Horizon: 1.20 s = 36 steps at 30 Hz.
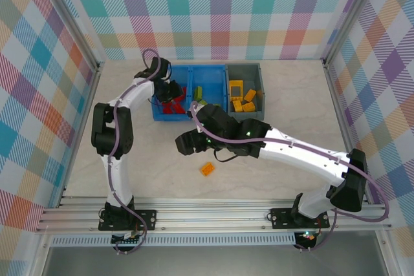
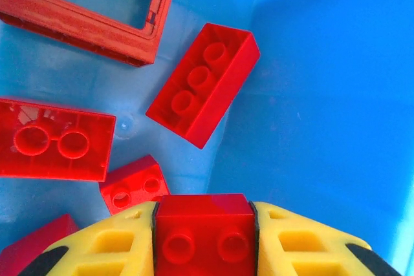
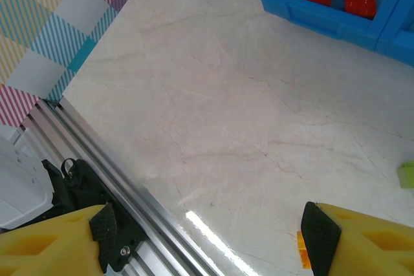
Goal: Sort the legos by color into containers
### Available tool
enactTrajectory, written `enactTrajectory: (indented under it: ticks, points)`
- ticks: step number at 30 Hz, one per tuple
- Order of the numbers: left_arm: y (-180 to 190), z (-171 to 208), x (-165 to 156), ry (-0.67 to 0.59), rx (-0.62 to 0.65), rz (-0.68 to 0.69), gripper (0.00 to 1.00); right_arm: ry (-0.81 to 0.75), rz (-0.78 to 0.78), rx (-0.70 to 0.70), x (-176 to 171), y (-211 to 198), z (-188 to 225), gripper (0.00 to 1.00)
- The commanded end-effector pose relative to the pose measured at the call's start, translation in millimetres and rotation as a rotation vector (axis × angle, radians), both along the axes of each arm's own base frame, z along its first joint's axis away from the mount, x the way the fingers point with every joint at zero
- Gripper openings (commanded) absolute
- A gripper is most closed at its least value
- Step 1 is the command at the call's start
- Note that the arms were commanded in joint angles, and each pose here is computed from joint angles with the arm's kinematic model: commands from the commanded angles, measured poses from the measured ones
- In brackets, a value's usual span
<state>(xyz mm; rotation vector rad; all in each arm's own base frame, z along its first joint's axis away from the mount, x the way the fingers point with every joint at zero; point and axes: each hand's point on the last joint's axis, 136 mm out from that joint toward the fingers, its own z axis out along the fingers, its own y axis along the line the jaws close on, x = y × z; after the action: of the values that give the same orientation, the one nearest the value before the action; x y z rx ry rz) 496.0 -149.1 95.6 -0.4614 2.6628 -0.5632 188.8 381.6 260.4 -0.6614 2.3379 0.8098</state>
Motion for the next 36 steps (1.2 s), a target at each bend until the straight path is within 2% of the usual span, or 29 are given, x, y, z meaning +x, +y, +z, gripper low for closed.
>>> enactTrajectory:
  ticks: [1, 3, 6, 9, 15, 18, 21, 23, 26, 30, 33, 36]
  points:
    - [-4, 1, 6, 0.001, -0.039, -0.011, 0.31, -0.011, -0.019, 0.021, 2, 3, 4, 0.78]
    - [-5, -2, 6, 0.009, -0.048, -0.007, 0.34, -0.004, -0.018, 0.018, 1, 3, 1, 0.78]
    - [-5, -1, 4, 0.01, -0.053, -0.006, 0.44, 0.008, -0.023, -0.002, 2, 3, -5, 0.78]
    - [-3, 11, 0, -0.013, -0.051, -0.004, 0.51, 0.02, -0.041, -0.026, 2, -2, -13, 0.79]
    - [1, 53, -13, -0.079, -0.065, 0.002, 0.56, 0.091, -0.149, -0.103, -1, -28, -47, 0.8]
    - [2, 83, -32, -0.132, -0.072, 0.01, 0.59, 0.162, -0.223, -0.177, -6, -47, -80, 0.81]
    - [-8, 117, -65, -0.201, -0.059, -0.035, 0.62, 0.276, -0.355, -0.299, -15, -73, -115, 0.82]
    - [-21, 135, -97, -0.254, -0.037, -0.104, 0.64, 0.377, -0.421, -0.331, -24, -77, -132, 0.82]
    - [-41, 150, -151, -0.325, -0.009, -0.226, 0.66, 0.538, -0.543, -0.302, -36, -73, -150, 0.81]
    - [-51, 154, -225, -0.401, -0.013, -0.36, 0.67, 0.655, -0.697, -0.274, -37, -65, -164, 0.79]
    - [-41, 154, -277, -0.459, -0.019, -0.407, 0.67, 0.714, -0.776, -0.246, -29, -58, -171, 0.77]
    - [-25, 147, -313, -0.48, -0.059, -0.402, 0.67, 0.812, -0.845, -0.208, -25, -51, -185, 0.77]
